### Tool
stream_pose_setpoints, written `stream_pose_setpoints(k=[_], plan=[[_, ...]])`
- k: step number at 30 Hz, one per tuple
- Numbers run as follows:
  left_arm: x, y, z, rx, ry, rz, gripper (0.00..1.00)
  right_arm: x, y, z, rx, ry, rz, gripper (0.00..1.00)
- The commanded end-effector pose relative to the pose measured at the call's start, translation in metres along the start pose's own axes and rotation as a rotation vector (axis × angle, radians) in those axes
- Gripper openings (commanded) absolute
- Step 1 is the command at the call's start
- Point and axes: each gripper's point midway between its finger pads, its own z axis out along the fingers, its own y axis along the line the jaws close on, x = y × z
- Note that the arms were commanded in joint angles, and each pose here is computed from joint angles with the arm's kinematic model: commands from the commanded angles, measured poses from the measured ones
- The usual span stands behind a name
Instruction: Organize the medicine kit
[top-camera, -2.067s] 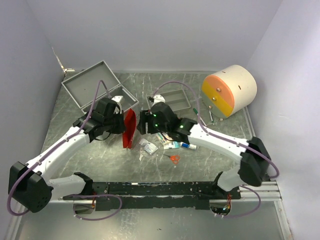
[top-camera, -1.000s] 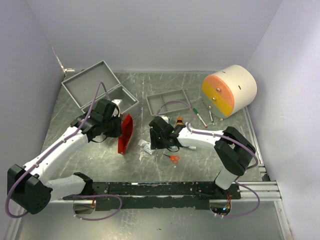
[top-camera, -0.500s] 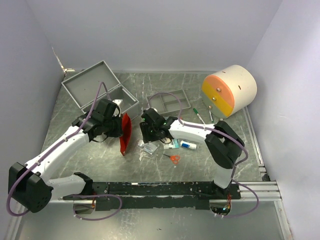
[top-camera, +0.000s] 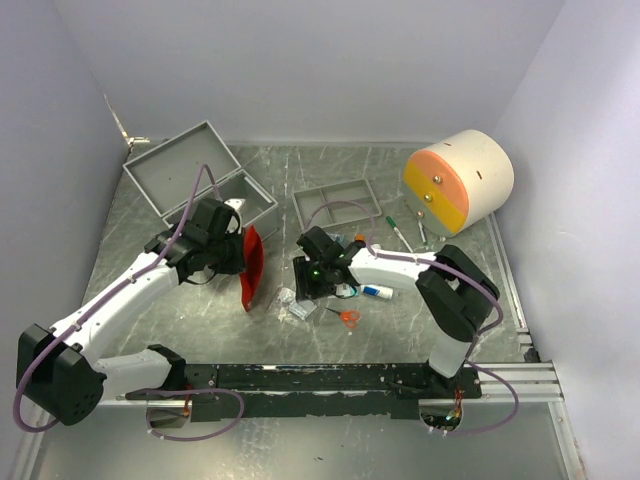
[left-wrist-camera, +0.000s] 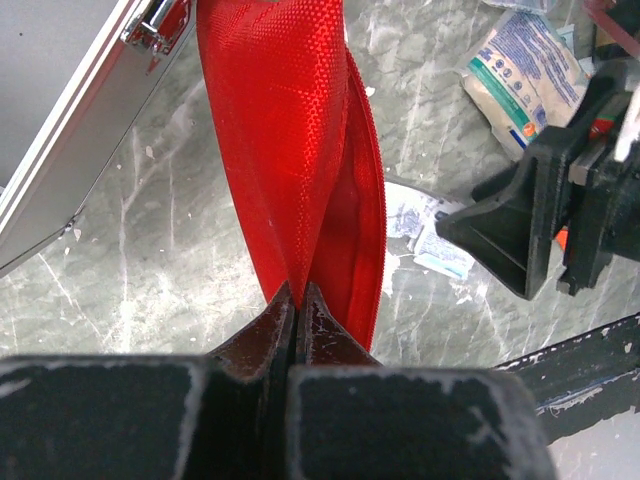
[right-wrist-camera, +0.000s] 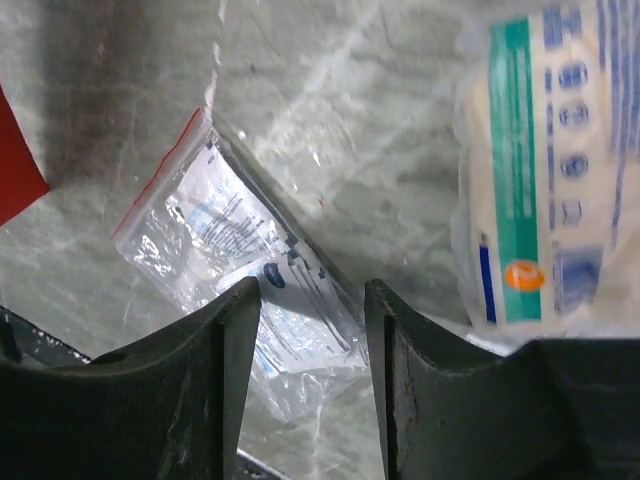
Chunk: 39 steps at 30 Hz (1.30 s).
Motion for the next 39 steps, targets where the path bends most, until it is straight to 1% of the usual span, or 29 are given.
stream_pose_setpoints(k=[1, 4, 6, 8, 14, 18, 23, 28, 32, 39], plan=[[-0.009, 0.006, -0.004, -0.041, -0.047, -0.025, 0.07, 0.016, -0.01, -0.01, 0.071, 0.003, 0.114, 0.48], [-0.007, 0.01, -0.01, -0.065, -0.053, -0.042, 0.07, -0.01, -0.013, -0.025, 0.138, -0.098, 0.059, 0.54], [-0.004, 0.013, -0.016, -0.077, -0.054, -0.057, 0.07, -0.023, -0.007, -0.037, 0.168, -0.153, -0.028, 0.57], [-0.003, 0.017, -0.024, -0.094, -0.067, -0.074, 0.07, -0.029, 0.001, -0.043, 0.179, -0.177, -0.126, 0.58], [-0.001, 0.034, -0.055, -0.176, -0.134, -0.143, 0.07, -0.014, 0.027, -0.043, 0.247, -0.17, -0.422, 0.58], [0.001, 0.042, -0.075, -0.214, -0.175, -0.205, 0.07, 0.009, 0.032, -0.036, 0.306, -0.121, -0.551, 0.58], [0.002, 0.053, -0.096, -0.268, -0.209, -0.242, 0.07, 0.034, 0.041, -0.027, 0.269, -0.064, -0.657, 0.62], [-0.003, 0.054, -0.108, -0.268, -0.242, -0.242, 0.07, 0.036, 0.045, -0.019, 0.261, -0.066, -0.722, 0.64], [-0.007, 0.052, -0.112, -0.261, -0.257, -0.245, 0.07, 0.038, 0.046, -0.009, 0.256, -0.051, -0.761, 0.61], [-0.008, 0.052, -0.112, -0.256, -0.26, -0.239, 0.07, 0.047, 0.04, 0.006, 0.255, -0.007, -0.795, 0.52]])
